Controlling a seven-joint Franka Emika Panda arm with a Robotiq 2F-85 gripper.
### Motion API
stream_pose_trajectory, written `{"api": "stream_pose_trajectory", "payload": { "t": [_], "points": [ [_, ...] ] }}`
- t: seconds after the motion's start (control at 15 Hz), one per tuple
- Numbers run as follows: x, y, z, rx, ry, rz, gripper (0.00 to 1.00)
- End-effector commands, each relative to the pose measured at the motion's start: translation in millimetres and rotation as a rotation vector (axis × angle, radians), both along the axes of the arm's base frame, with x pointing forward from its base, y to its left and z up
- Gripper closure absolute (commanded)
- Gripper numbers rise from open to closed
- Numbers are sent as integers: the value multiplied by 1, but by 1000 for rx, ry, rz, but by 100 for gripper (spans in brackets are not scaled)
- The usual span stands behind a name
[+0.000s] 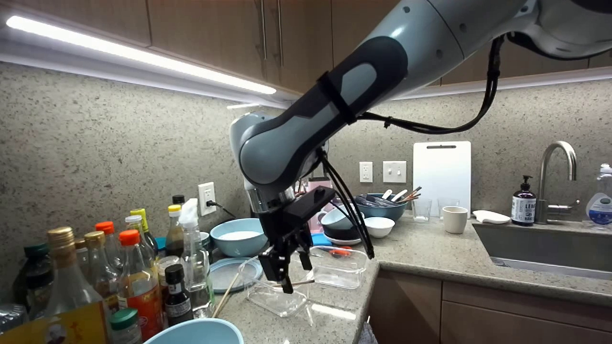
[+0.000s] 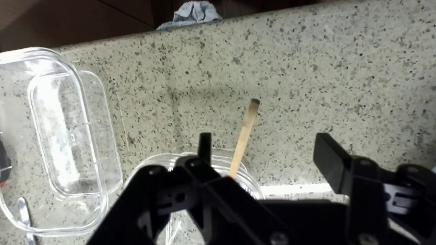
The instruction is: Remove the stick from the blue bowl and put it in the glass bowl
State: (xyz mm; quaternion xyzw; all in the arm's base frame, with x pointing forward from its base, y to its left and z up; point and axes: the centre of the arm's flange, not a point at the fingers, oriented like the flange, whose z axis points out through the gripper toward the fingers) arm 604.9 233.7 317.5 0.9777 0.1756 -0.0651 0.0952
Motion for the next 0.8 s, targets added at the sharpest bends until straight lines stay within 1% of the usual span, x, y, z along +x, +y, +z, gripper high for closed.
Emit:
{"api": "stream_pose_trajectory", "payload": {
  "t": [0.0,0.13,0.2,0.4,0.73],
  "points": [
    [-21,13,32,2,-51,36,0],
    [-30,23,48,16,-84,48,0],
    [-9,22,32,20,-47,37,0],
    [-16,30,48,27,-67,52,0],
    [-18,29,45,24,-62,50,0]
  ]
}}
